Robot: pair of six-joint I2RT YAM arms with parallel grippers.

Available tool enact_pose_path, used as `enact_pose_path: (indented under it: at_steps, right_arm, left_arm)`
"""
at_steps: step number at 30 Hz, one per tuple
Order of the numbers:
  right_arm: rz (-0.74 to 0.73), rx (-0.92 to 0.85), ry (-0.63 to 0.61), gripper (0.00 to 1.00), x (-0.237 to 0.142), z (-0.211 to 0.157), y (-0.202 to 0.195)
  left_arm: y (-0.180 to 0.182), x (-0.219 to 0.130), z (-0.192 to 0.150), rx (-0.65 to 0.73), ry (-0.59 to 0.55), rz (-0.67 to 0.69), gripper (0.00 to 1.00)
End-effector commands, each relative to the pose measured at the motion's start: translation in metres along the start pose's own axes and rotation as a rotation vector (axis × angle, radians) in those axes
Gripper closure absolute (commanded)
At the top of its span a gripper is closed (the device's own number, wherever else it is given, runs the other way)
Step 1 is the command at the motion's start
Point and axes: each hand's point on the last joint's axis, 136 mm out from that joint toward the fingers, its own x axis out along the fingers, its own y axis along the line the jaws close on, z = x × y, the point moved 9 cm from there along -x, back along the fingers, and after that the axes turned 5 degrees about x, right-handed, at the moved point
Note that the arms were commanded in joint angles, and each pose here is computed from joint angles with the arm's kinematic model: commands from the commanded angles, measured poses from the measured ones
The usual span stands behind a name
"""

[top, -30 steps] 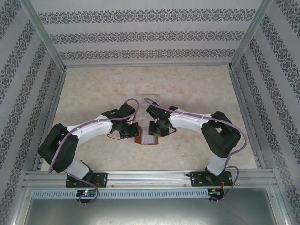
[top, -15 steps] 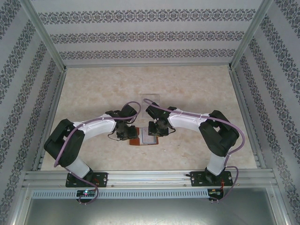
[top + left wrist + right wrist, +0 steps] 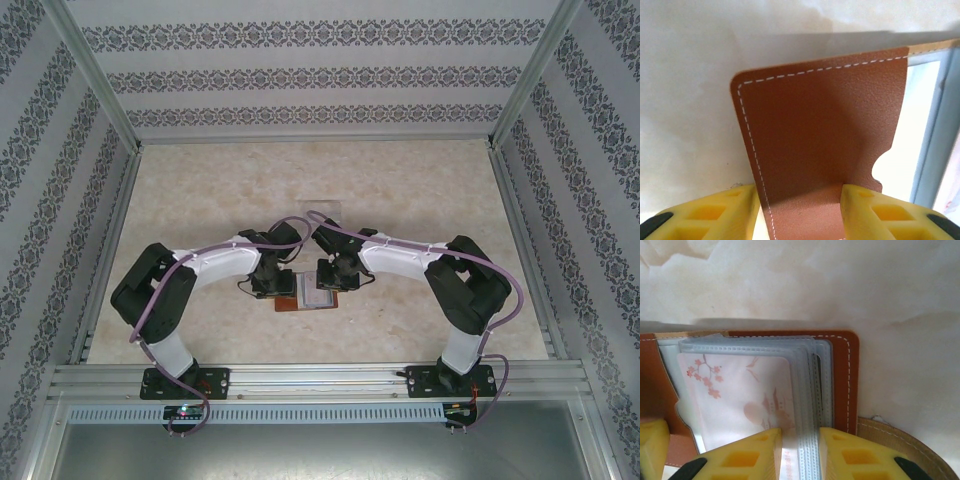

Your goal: Take the credit cards out of the card holder

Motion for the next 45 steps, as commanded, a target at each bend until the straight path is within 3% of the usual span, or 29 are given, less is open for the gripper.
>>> enact_pose_path:
  at_steps: [1, 6, 16, 27, 33, 45]
  right_arm:
    - [-0.066, 0.023, 0.019, 0.73, 0.013, -0.006, -0.015]
    - [-0.029, 0.035, 0.013, 0.73, 0.008, -0.006, -0.015]
    - [0.04, 0.058, 0.001, 0.73, -0.001, -0.008, -0.015]
    - [0.075, 0.068, -0.007, 0.73, -0.007, -0.006, -0.015]
    - [0.08, 0.069, -0.009, 0.73, -0.008, -0.005, -0.015]
    - [0.101, 0.062, 0.0, 0.74, -0.005, -0.003, -0.012]
  left_arm:
    - [0.027, 0.003, -0.015, 0.026, 0.091, 0.252, 0.52]
    - [0.023, -0.012, -0.01, 0.024, 0.025, 0.233, 0.67]
    - [0.01, -0.05, 0.001, 0.016, -0.099, 0.143, 0.6]
    - [-0.014, -0.089, 0.013, 0.014, -0.228, -0.076, 0.7]
    - [-0.034, -0.072, 0.024, -0.001, -0.198, -0.244, 0.8]
    - [-0.019, -0.025, 0.028, -0.05, -0.146, -0.281, 0.83]
